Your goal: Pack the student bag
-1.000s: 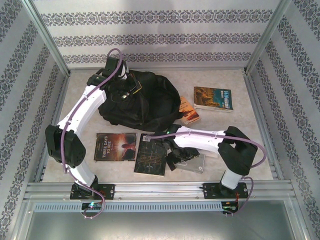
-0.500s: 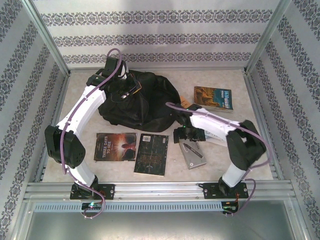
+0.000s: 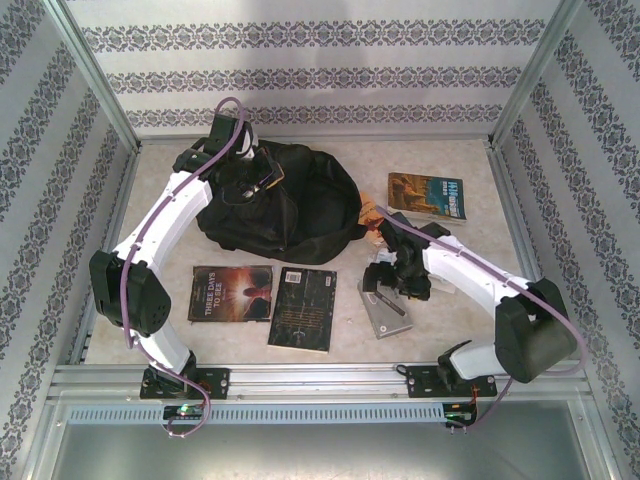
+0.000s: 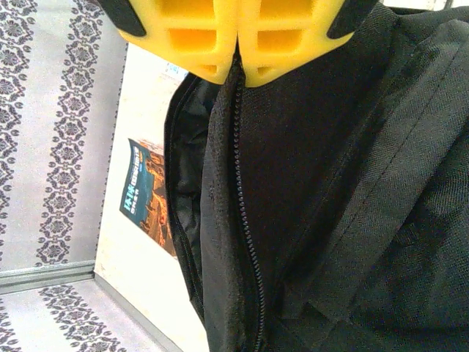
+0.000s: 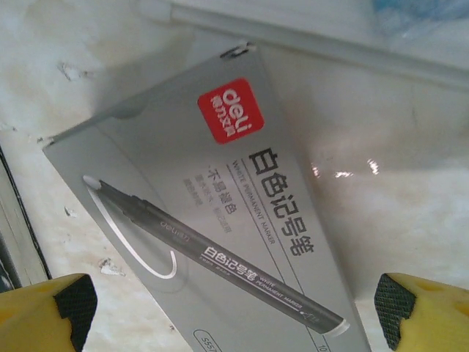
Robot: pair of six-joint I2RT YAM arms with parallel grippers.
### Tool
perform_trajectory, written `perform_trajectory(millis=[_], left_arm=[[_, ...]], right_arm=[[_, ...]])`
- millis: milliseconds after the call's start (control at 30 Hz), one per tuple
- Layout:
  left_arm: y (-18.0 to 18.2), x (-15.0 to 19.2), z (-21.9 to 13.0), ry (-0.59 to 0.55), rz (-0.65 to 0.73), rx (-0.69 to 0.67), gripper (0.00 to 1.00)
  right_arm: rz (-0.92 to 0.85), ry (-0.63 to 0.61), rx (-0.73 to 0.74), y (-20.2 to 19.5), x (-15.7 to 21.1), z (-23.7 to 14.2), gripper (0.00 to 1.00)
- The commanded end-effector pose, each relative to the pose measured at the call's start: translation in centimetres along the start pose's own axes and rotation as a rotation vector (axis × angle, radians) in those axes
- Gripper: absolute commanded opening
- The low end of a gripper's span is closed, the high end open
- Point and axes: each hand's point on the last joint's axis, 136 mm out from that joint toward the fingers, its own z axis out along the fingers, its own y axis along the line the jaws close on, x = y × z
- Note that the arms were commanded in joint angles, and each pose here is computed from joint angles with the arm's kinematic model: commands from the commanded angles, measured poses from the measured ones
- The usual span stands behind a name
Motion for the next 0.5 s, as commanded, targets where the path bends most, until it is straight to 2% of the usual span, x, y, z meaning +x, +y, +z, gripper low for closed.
perform_trajectory(millis=[0,467], left_arm=[[-0.9,0.5,-0.4,0.004,0.028,0.033,0.00],[-1.0,0.7,0.2,0.021,0.029,0.050,0.00]], right_arm=[[-0.038,0.028,-0.057,0.4,1.0,0.5,0.98],[-0.204,0.008,0.111,0.5,1.1,1.0,0.98]])
